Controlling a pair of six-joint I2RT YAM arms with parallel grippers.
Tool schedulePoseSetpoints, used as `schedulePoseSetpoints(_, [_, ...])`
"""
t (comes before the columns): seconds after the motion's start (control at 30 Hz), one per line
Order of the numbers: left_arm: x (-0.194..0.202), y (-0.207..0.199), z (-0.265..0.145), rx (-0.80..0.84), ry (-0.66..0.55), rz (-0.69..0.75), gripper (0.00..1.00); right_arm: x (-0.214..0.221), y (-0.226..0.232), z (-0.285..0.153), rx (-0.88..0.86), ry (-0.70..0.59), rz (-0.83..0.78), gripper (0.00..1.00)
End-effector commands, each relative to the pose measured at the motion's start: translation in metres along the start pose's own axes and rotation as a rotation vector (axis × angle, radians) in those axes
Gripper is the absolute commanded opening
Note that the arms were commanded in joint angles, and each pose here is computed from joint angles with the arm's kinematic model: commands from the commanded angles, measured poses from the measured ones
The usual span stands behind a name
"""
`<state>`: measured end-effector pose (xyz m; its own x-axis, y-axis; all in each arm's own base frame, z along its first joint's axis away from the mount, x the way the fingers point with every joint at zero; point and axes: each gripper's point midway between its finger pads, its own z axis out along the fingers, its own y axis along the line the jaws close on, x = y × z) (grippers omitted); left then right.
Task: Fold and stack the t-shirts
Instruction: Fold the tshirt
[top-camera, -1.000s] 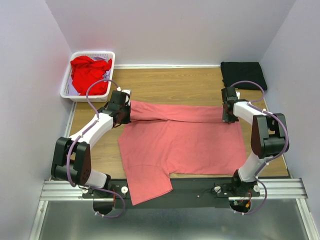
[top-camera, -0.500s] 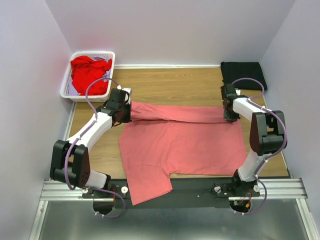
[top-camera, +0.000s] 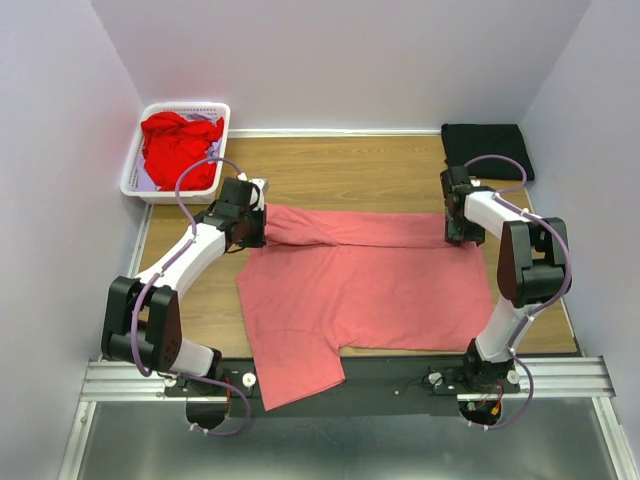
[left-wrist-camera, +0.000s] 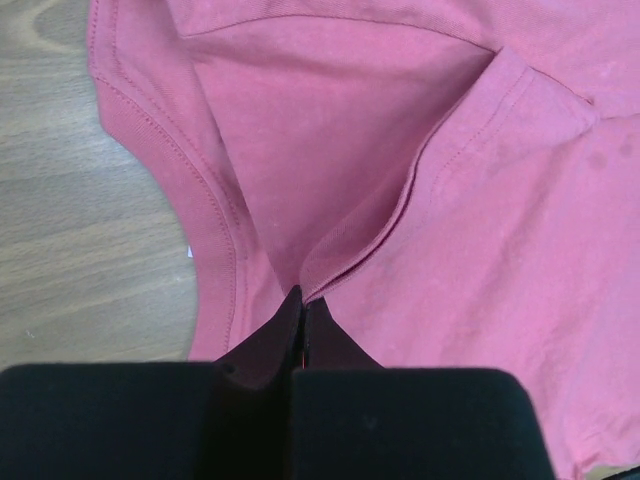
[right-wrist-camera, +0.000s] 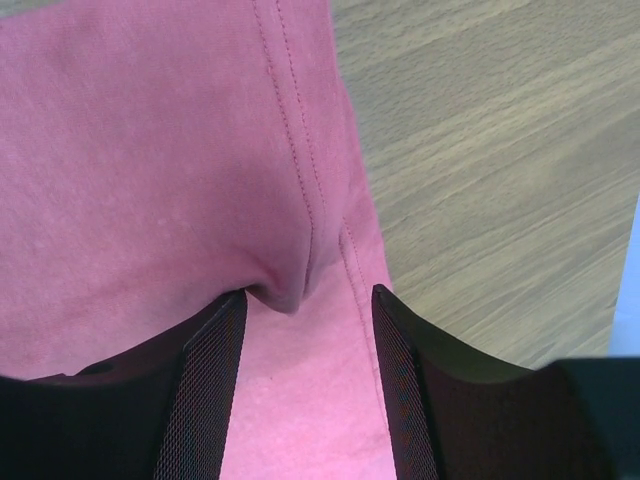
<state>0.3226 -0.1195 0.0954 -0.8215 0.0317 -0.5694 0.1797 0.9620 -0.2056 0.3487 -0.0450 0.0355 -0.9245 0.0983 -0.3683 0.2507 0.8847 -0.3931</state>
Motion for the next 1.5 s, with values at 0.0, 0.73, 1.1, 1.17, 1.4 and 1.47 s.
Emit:
schedulePoseSetpoints(0.0, [0.005,-0.007,-0.001,0.034,0.031,-0.003,0.0,-0.004,-0.004,-0.009,0.001,-0.003,0.031,0.6])
schedulePoseSetpoints(0.73, [0.0,-0.01,-0.005,0.046,0.006,0.013,0.0,-0.005,-0.01,-0.005,-0.474,-0.098,0.615,0.29])
schedulePoseSetpoints(1.1, [0.0,-0.011,-0.004,0.053,0.006,0.012,0.0,0.007,-0.009,0.019,-0.442,-0.065,0.644,0.3])
schedulePoseSetpoints(1.17, [0.0,-0.01,-0.003,0.052,0.007,0.01,0.0,0.005,-0.009,0.02,-0.444,-0.07,0.641,0.3])
schedulePoseSetpoints(1.4, [-0.001,-0.011,-0.003,0.055,0.004,0.012,0.0,0.009,-0.004,0.026,-0.451,-0.046,0.616,0.3])
schedulePoseSetpoints(1.47, [-0.001,-0.01,-0.003,0.054,0.005,0.012,0.0,0.01,-0.006,0.026,-0.442,-0.05,0.613,0.29])
